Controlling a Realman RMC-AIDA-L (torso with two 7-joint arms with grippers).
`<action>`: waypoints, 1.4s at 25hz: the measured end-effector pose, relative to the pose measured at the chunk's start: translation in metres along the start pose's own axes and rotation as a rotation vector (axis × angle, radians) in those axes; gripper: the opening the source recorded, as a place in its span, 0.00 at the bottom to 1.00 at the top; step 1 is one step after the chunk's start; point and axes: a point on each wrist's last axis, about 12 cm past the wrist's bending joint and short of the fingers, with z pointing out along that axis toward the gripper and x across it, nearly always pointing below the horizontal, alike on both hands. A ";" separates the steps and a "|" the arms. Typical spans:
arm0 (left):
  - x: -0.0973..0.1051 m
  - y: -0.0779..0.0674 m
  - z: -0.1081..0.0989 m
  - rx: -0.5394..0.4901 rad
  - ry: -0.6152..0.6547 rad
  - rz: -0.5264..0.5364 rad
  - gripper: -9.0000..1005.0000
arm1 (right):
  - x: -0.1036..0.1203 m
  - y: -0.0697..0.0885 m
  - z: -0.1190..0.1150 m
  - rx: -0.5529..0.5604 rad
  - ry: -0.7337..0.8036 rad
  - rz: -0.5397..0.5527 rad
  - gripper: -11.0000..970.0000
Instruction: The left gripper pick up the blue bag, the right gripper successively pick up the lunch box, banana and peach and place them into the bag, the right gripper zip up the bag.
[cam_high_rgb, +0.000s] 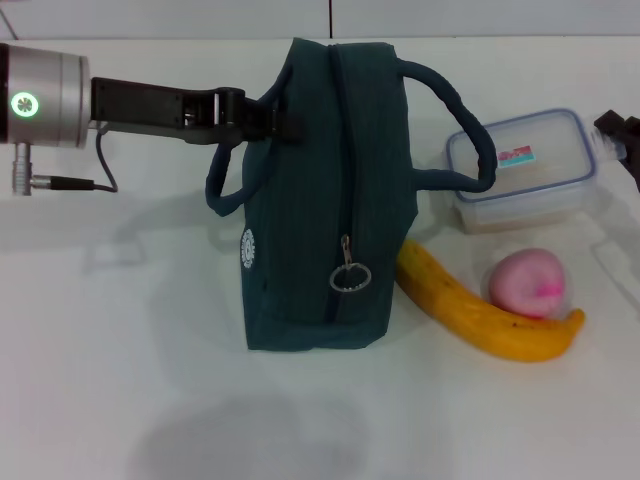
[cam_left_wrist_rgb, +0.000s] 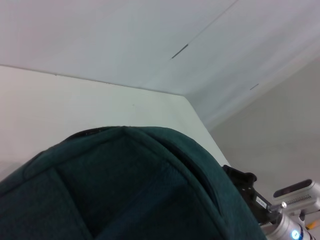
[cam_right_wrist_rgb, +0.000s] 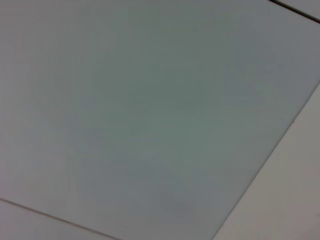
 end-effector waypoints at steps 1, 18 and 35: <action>0.000 0.000 0.001 0.002 0.000 0.000 0.06 | 0.000 0.000 0.001 0.005 0.007 -0.015 0.10; 0.006 0.000 0.003 0.014 0.009 -0.010 0.06 | -0.007 0.000 0.010 0.053 0.028 -0.175 0.30; 0.002 -0.004 0.007 0.026 0.020 0.030 0.06 | 0.022 -0.022 -0.022 0.087 -0.077 0.093 0.40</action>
